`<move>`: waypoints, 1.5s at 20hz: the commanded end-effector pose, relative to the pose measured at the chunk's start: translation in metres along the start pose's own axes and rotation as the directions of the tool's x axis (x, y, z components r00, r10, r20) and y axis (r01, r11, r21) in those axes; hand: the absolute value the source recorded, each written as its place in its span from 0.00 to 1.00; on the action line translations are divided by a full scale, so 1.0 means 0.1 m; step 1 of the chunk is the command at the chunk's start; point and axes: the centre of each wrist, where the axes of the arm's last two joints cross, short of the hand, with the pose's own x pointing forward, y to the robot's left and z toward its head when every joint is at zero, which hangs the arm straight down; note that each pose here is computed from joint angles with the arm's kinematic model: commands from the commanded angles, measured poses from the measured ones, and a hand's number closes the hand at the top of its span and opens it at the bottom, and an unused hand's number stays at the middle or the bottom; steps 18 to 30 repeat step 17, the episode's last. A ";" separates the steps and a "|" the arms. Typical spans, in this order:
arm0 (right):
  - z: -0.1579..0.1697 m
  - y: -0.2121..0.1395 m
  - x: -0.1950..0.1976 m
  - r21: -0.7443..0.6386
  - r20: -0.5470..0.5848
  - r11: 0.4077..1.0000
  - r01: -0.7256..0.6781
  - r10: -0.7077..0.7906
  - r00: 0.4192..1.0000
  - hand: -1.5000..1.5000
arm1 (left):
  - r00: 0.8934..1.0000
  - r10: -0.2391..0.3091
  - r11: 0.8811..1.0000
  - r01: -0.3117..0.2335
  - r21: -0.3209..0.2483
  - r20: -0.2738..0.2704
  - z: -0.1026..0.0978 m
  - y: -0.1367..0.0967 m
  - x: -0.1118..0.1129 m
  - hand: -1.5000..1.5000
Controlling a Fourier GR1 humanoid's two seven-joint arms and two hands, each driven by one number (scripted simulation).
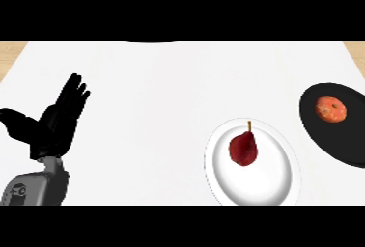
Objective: Pick the squash from the plate and place it in the pan
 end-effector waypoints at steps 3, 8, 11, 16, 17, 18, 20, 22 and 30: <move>0.47 -0.50 -0.05 0.023 0.078 0.969 0.244 -0.245 0.966 0.00 | 1.000 0.015 1.000 -0.015 0.010 -0.024 0.05 0.09 -0.04 0.50; 0.66 -0.79 0.04 0.087 0.062 0.960 0.267 -0.273 0.960 0.00 | 1.000 -0.003 1.000 0.003 0.024 -0.017 0.08 0.12 -0.05 0.50; 0.71 -0.75 -0.02 0.077 0.059 0.960 0.268 -0.273 0.960 0.00 | 1.000 0.012 1.000 -0.011 0.024 -0.017 0.02 0.05 -0.01 0.50; 0.87 -0.82 -0.05 0.055 0.060 0.969 0.241 -0.244 0.968 0.00 | 1.000 0.003 1.000 -0.003 0.021 -0.008 0.03 0.06 -0.02 0.50; 0.87 -0.83 -0.04 0.047 0.064 0.973 0.228 -0.230 0.971 0.00 | 1.000 -0.001 1.000 0.002 0.026 -0.024 0.10 0.09 -0.10 0.50; 0.87 -0.83 -0.04 0.047 0.064 0.973 0.228 -0.230 0.971 0.00 | 1.000 -0.001 1.000 0.002 0.026 -0.024 0.10 0.09 -0.10 0.50; 0.87 -0.83 -0.04 0.047 0.064 0.973 0.228 -0.230 0.971 0.00 | 1.000 -0.001 1.000 0.002 0.026 -0.024 0.10 0.09 -0.10 0.50; 0.87 -0.83 -0.04 0.047 0.064 0.973 0.228 -0.230 0.971 0.00 | 1.000 -0.001 1.000 0.002 0.026 -0.024 0.10 0.09 -0.10 0.50; 0.87 -0.83 -0.04 0.047 0.064 0.973 0.228 -0.230 0.971 0.00 | 1.000 -0.001 1.000 0.002 0.026 -0.024 0.10 0.09 -0.10 0.50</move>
